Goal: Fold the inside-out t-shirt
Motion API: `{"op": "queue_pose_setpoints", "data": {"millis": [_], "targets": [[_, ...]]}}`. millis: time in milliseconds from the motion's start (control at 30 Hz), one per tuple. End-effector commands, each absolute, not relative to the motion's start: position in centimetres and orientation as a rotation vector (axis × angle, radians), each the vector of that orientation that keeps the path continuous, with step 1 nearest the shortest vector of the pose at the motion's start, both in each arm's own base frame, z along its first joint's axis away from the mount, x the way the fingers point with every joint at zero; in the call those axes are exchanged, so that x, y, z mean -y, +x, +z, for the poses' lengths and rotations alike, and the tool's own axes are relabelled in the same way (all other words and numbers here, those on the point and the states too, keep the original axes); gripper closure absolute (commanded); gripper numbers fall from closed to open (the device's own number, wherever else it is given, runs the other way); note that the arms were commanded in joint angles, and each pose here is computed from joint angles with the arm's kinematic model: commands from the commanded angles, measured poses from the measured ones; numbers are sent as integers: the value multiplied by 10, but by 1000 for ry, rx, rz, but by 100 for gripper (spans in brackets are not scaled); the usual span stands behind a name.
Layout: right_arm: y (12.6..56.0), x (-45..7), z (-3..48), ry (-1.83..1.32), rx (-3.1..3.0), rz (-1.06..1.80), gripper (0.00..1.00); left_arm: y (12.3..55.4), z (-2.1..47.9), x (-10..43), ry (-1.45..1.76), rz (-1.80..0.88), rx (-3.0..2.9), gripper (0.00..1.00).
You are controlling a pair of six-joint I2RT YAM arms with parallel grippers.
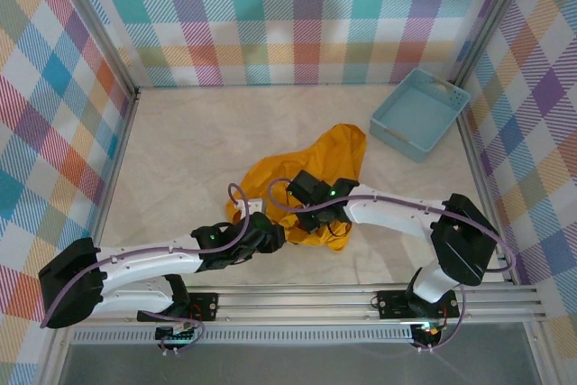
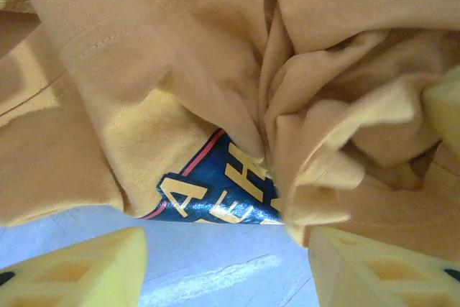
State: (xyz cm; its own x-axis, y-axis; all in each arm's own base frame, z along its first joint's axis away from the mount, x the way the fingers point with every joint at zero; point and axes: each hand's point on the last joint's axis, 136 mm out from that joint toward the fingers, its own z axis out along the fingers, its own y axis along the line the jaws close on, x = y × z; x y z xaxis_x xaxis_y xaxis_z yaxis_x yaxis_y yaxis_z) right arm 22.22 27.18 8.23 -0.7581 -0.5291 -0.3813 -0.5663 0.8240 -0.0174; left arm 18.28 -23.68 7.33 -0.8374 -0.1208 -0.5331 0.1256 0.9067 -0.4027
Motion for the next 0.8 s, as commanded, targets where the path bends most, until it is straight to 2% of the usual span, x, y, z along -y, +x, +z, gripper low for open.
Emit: {"op": "queue_pose_setpoints", "data": {"millis": [0,367,767], "targets": [[233,-287,94,-795,-2633,274,100,190,85,247,26,-591,-2475,41],[219,-319,134,-791,-2628,637,100,206,123,241,89,-400,-2380,51],[230,-333,145,-665,-2687,830,99,210,113,263,200,-385,-2364,56]]}}
